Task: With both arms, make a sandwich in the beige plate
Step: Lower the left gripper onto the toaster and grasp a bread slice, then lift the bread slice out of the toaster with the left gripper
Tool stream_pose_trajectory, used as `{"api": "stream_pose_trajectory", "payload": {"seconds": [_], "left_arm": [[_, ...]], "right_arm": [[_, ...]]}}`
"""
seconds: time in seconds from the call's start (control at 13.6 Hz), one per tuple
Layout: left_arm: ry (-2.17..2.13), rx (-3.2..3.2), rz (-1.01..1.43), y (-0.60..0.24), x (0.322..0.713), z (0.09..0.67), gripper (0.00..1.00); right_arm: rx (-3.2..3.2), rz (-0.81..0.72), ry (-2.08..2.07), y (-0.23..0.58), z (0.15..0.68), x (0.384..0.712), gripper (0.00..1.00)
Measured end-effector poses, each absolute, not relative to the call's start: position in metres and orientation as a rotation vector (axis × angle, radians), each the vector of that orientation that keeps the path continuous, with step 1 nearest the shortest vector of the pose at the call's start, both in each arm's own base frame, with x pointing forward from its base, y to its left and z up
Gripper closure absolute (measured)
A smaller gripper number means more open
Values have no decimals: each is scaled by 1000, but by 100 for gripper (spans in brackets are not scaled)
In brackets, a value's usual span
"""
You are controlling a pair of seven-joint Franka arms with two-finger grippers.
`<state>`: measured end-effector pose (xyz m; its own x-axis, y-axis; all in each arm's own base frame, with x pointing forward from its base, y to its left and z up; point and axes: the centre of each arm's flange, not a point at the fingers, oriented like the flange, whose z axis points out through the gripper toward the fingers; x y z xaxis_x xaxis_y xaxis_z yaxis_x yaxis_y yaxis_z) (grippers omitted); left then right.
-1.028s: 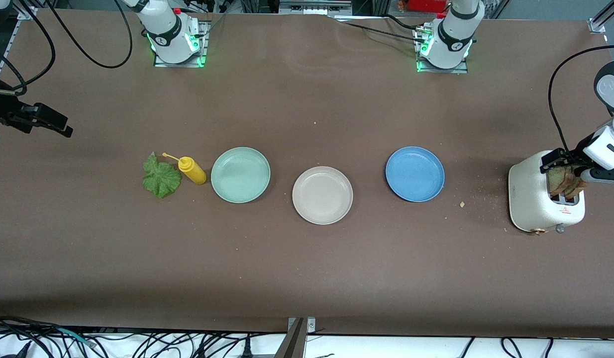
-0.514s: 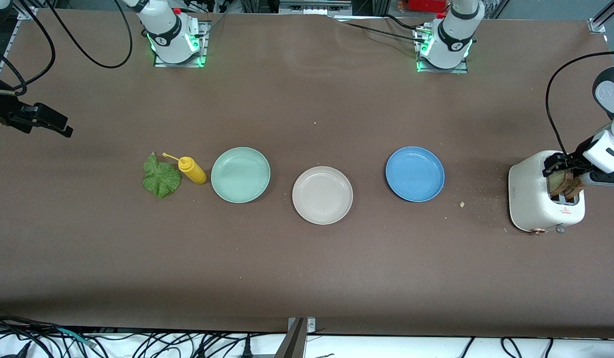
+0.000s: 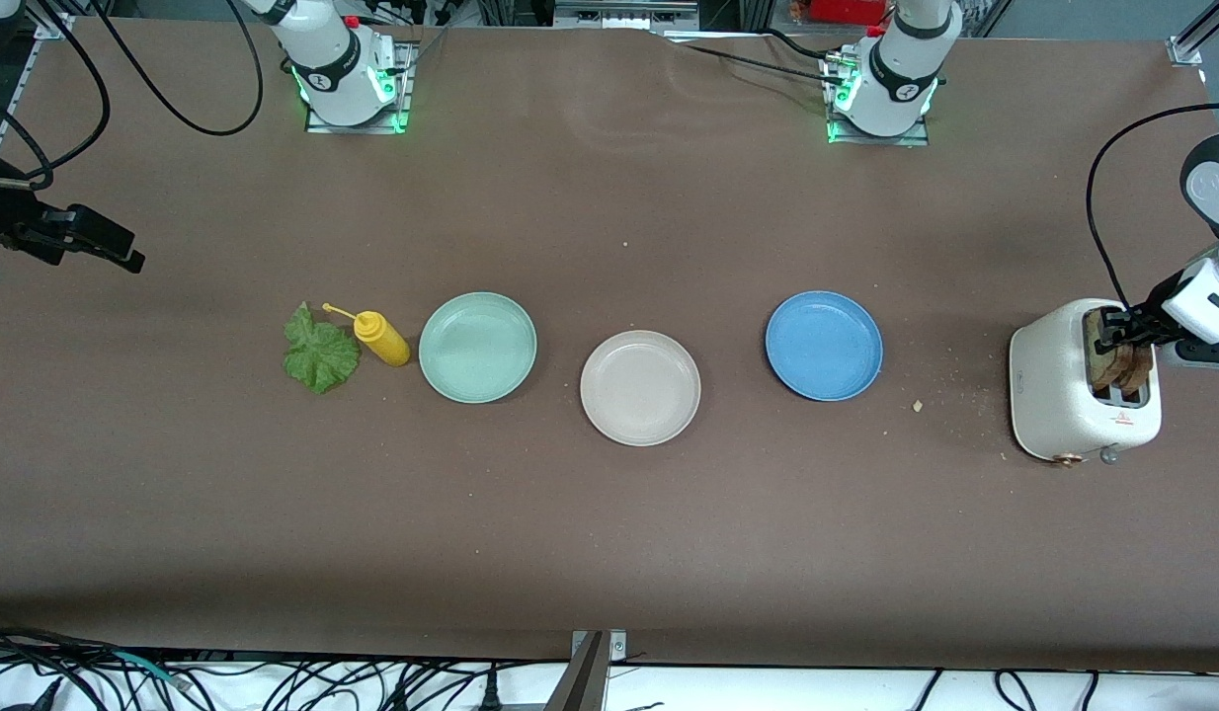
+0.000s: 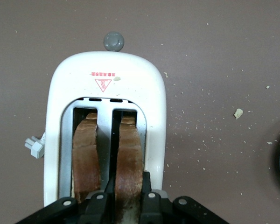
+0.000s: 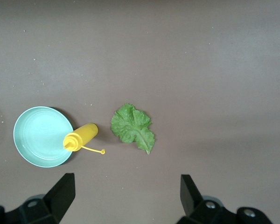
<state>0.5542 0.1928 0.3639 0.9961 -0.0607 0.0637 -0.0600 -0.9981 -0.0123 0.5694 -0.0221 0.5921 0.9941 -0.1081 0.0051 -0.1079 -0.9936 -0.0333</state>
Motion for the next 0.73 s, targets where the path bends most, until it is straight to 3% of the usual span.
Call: {"api": "stream_pose_trajectory", "payload": {"seconds": [0.15,0.73], "left_arm": [[100,-3128,-101,192,555,365,88],[135,-3147,-51,187,575,421,92]], "right_arm": [[-3104,-11,168,-22,592,569,0],[-3104,-11,168,-22,592,569,0]]}}
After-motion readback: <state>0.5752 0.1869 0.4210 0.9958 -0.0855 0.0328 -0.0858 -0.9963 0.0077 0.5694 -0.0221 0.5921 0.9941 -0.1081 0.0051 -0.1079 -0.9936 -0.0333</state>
